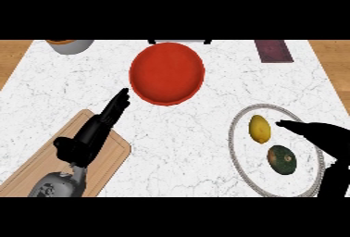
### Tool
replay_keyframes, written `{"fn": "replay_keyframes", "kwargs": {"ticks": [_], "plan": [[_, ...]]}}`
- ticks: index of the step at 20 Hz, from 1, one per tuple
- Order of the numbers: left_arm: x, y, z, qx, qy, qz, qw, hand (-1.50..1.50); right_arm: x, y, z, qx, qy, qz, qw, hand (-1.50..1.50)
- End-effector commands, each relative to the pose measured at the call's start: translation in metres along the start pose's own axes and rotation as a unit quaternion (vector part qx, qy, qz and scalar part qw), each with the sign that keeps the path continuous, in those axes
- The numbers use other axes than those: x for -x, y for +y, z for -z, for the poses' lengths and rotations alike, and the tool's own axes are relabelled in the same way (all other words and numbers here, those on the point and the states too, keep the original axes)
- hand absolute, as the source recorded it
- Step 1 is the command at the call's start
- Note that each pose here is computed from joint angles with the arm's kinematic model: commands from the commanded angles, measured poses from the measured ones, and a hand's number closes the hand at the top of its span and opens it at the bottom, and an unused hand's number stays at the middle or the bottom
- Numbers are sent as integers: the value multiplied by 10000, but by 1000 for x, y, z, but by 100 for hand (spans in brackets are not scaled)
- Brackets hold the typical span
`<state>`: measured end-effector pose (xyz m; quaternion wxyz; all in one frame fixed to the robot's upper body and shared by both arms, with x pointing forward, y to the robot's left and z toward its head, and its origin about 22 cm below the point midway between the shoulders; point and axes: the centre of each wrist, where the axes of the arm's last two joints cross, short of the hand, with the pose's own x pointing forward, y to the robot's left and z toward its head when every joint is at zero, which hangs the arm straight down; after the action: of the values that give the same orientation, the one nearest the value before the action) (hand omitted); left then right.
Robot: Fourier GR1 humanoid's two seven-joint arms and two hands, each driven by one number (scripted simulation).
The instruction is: Pick the squash from the placemat and place it in the bowl
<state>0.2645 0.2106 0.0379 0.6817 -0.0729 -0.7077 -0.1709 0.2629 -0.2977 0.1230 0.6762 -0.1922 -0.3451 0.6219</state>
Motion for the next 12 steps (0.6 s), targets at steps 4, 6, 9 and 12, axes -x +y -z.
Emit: {"fn": "replay_keyframes", "kwargs": {"ticks": [4,6,9,12], "plan": [[1,-21,16,-30,18,-23,10000,0,-15,22,11,161,22,-92,9998,-150],[15,-9,7,-8,-26,-50,10000,0,-3,13,6,289,98,-161,9994,-150],[9,8,7,-44,64,-97,9999,0,4,41,9,570,-53,-302,9979,-150],[-4,-12,10,-104,-73,-17,9999,0,-2,43,3,776,-24,-284,9966,-150]]}}
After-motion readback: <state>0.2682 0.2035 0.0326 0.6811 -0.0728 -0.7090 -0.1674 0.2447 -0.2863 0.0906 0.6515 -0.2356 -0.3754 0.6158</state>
